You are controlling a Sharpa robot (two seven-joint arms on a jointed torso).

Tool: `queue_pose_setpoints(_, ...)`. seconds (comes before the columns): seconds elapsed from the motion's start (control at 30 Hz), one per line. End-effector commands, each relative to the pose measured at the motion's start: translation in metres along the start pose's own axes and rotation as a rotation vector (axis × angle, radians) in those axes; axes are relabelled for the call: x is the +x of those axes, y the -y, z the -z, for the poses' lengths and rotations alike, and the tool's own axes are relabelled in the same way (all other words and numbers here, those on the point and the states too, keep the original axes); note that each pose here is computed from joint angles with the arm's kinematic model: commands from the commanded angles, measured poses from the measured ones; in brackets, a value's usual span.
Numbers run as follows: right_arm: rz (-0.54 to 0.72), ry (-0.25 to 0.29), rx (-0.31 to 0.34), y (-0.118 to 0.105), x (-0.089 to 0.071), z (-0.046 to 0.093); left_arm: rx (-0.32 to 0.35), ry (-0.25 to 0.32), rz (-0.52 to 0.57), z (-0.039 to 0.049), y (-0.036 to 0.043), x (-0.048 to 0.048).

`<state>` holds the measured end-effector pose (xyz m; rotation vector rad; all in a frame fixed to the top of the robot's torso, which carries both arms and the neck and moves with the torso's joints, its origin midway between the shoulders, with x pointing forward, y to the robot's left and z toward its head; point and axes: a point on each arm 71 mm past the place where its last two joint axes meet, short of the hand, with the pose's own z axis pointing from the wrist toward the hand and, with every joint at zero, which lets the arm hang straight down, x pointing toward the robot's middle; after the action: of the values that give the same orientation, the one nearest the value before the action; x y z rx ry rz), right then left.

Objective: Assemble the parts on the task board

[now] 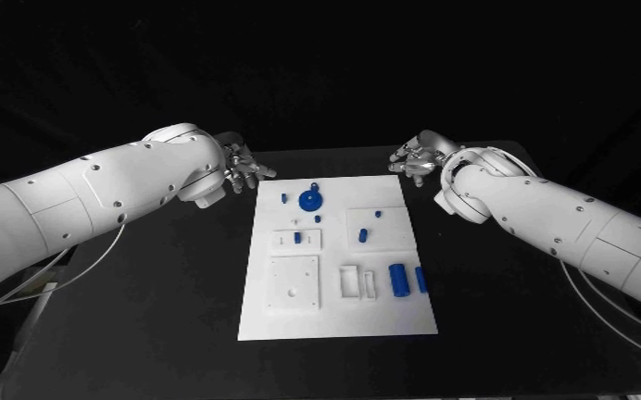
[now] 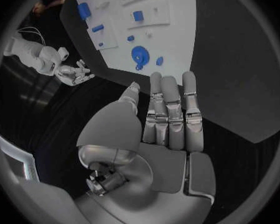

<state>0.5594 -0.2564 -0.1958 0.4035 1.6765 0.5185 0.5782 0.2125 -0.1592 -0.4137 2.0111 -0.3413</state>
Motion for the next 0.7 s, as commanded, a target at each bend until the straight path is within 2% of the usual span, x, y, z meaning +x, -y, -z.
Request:
queue_pose_setpoints(0.03,-0.06,0.036,-0.024,0.0,-0.003,-0.001,0.021,-0.077,0.019,-0.0054,0.0009,-0.0025)
queue_pose_setpoints(0.23,-0.107,0.06,-0.035,0.002,-0.006,-0.002,0.009,-0.128,-0.008,-0.0173,-0.0011,-0.0102)
queue_pose_setpoints(0.53,-0.182,0.078,-0.058,0.0,-0.011,-0.003,0.002,-0.152,-0.021,-0.0287,0.0005,-0.0144)
queue_pose_setpoints(0.7,-0.2,0.084,-0.068,-0.003,-0.015,-0.004,-0.001,-0.144,-0.061,-0.0336,0.0006,-0.0158)
